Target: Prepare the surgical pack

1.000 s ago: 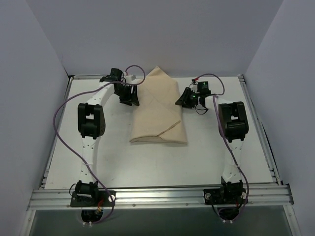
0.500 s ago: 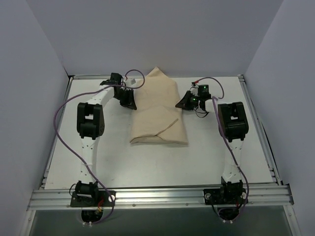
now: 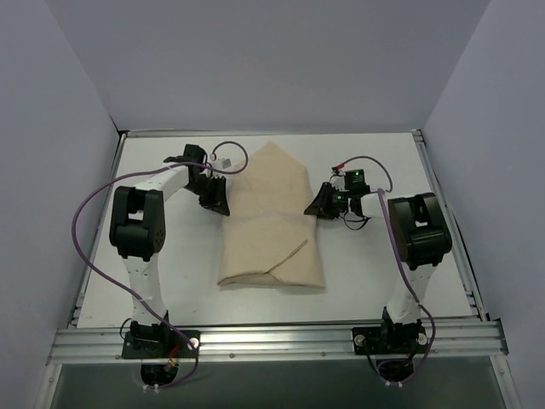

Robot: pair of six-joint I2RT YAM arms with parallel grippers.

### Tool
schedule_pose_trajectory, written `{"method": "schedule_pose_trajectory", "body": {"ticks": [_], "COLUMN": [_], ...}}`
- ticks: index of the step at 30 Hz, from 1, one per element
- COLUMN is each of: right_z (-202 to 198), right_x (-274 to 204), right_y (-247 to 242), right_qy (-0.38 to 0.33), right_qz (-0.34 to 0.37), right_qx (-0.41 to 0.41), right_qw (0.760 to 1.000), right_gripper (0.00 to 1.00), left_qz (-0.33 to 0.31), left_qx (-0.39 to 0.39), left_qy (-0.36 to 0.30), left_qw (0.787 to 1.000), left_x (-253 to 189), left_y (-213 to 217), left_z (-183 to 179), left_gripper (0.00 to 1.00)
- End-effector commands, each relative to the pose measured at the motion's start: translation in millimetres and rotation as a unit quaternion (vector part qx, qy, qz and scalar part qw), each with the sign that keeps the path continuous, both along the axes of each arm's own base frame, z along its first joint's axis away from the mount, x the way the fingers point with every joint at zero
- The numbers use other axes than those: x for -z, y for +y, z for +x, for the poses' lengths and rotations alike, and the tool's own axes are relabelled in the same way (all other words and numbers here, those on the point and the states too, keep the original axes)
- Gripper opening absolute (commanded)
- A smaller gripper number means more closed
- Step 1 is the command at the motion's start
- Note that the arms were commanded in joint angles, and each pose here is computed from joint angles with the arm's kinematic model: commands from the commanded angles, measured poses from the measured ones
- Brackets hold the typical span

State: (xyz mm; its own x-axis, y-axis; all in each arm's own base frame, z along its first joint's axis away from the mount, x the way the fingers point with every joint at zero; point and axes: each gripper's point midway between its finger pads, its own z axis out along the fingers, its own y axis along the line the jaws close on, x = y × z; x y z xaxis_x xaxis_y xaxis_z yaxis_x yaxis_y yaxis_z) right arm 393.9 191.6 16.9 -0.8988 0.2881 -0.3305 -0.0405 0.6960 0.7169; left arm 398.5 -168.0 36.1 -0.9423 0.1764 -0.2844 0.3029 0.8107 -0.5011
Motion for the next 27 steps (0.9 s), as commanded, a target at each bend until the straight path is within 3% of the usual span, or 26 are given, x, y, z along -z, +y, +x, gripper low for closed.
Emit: {"method": "schedule_pose_trajectory", "body": {"ticks": [1,5,7,8,12,15,17,20,22,27], "right_z": [-18,4,12,33,52,61,61,60,67,91], "right_x": [-13,-31,-34,-56,-80,-87,-90,-83,-68,-34], "right_y": [-1,-23,-34,-34,-39,-30,-11,32,45,27], "right_qy": [0.002,-0.026,-0.017,-0.047,-0.072,-0.104,-0.112,-0.102,-0.099,-0.086], "right_qz": [-0.013,-0.061,-0.087,-0.091,-0.138,-0.131,-0.083,0.024,0.045,0.054], "right_qx": [-0.008,0.001,0.006,0.006,0.005,0.011,0.0,-0.033,-0.034,0.021], "right_qw": [1.0,0.998,0.996,0.995,0.988,0.986,0.99,0.994,0.994,0.995], "right_gripper": [0.26,0.44,0.48,0.51,0.5,0.41,0.29,0.1,0.03,0.0], "left_qz": [0.005,0.011,0.024,0.027,0.047,0.045,0.038,0.012,0.004,0.013], "left_qx": [0.017,0.024,0.02,0.015,-0.006,-0.008,-0.001,-0.003,-0.006,-0.006], "left_qy": [-0.045,-0.037,-0.041,-0.049,-0.116,-0.162,-0.168,-0.138,-0.126,-0.101], "left_qw": [0.999,0.999,0.999,0.998,0.992,0.986,0.985,0.99,0.992,0.995], "left_x": [-33,-35,-40,-45,-79,-92,-92,-73,-59,-29], "left_y": [9,13,18,20,30,25,15,0,-4,-6], "left_z": [-6,-18,-10,-4,30,48,55,58,65,81], "left_gripper": [0.19,0.4,0.43,0.44,0.47,0.44,0.36,0.32,0.32,0.33]}}
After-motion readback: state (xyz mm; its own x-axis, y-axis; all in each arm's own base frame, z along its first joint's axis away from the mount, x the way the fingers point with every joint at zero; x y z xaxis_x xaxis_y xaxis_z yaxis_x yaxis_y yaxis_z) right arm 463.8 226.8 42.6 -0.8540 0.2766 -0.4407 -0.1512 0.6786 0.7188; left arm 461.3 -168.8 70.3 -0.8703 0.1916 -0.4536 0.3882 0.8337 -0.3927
